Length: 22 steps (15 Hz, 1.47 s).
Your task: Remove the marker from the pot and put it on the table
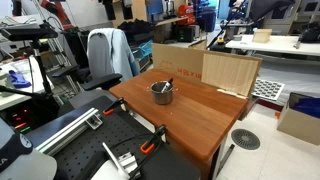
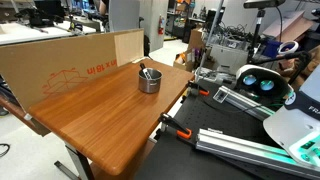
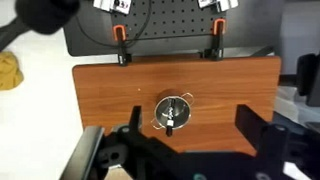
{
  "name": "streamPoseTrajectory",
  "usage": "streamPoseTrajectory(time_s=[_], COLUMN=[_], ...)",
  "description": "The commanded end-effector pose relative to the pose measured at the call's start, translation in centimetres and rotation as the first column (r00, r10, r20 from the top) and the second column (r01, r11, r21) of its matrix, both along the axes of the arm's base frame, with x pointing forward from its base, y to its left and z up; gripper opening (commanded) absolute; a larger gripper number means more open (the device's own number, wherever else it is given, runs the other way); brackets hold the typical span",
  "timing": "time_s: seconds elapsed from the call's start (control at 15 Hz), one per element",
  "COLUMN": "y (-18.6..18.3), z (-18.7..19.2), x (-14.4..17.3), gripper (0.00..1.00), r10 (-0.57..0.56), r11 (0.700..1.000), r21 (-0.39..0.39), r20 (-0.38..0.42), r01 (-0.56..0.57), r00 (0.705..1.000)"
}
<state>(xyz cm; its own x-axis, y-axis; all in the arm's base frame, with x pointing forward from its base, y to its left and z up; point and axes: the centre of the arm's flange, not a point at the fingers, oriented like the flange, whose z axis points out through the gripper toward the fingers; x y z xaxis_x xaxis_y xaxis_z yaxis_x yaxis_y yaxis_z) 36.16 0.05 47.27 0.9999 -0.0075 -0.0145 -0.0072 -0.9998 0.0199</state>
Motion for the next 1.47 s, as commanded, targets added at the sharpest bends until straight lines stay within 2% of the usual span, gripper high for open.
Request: streamPoseTrajectory(time_s=[0.0,1.13,1.4], y=[0.0,0.0,-0.1], z=[0.1,0.2,-1.5], x=[0.0,0.1,1.1], gripper=[1.0,1.0,1.0], r10=[0.0,0.0,0.023], r11=[1.0,1.0,1.0], r21=[0.0,0.0,0.018], r20=[0.002,0.005,0.001], r01=[0.0,0.0,-0.023], r00=[1.0,1.0,1.0])
